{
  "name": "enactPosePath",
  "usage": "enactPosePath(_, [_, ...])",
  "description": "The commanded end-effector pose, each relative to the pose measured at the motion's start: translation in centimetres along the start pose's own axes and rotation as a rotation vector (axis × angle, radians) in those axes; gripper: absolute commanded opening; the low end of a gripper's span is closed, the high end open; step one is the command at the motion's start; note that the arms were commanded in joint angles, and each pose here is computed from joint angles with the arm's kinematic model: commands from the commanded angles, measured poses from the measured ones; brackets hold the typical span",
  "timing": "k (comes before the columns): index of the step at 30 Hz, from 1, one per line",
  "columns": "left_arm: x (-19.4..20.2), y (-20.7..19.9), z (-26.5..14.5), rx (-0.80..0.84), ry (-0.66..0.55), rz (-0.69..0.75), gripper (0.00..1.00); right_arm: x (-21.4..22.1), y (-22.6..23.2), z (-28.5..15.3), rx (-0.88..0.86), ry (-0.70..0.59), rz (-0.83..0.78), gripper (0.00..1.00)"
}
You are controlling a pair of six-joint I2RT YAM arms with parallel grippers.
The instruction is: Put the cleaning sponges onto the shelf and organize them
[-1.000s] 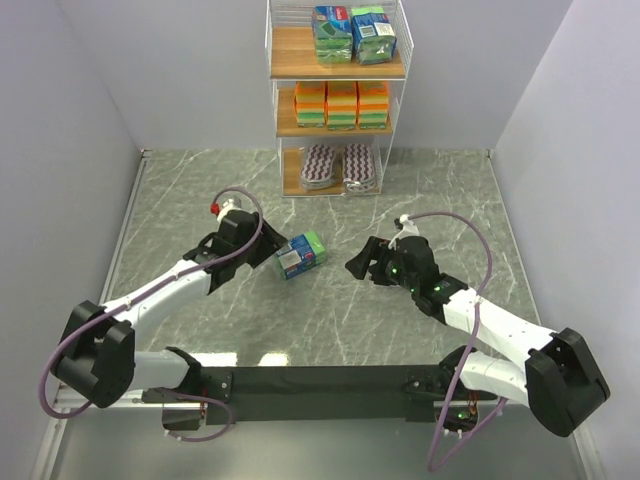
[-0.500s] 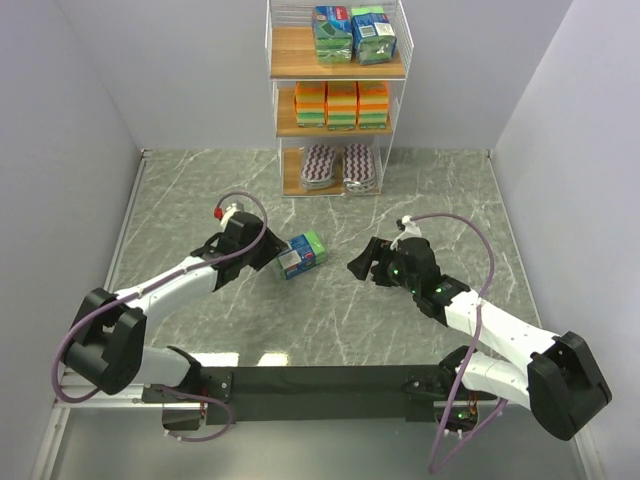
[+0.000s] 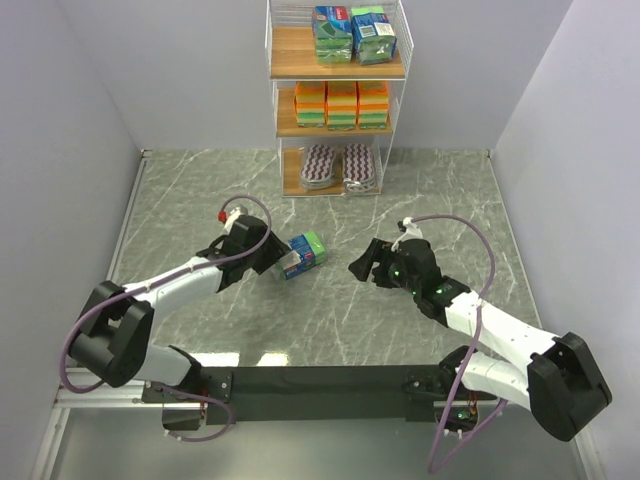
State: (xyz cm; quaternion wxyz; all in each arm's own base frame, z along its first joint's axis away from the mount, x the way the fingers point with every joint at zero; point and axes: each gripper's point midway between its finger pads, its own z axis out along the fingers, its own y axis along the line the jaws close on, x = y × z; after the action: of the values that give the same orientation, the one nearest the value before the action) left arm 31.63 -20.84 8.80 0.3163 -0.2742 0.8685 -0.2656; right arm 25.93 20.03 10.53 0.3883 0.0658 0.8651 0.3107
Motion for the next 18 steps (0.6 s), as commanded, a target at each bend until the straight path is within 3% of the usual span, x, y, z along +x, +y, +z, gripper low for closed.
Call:
enactPosePath(1, [-0.6,-0.6,-1.3,0.021,-0.042,-0.003,0.56,-0.7,-0.3,-0.4,0.008,-0.037,0.01,0.82])
enactPosePath(6, [-1.5,-1.4,-2.7,0.048,-0.08,0.003,0.58,-0.5,-0.3,-0.2,0.004,-0.029,0.013,0.82])
enactPosePath(18, [0.0,0.4,-0.4,-0.007,-0.035,0.0,0.57,-0.6,-0.5,-0.5,0.011,-0.04,0.015,0.82])
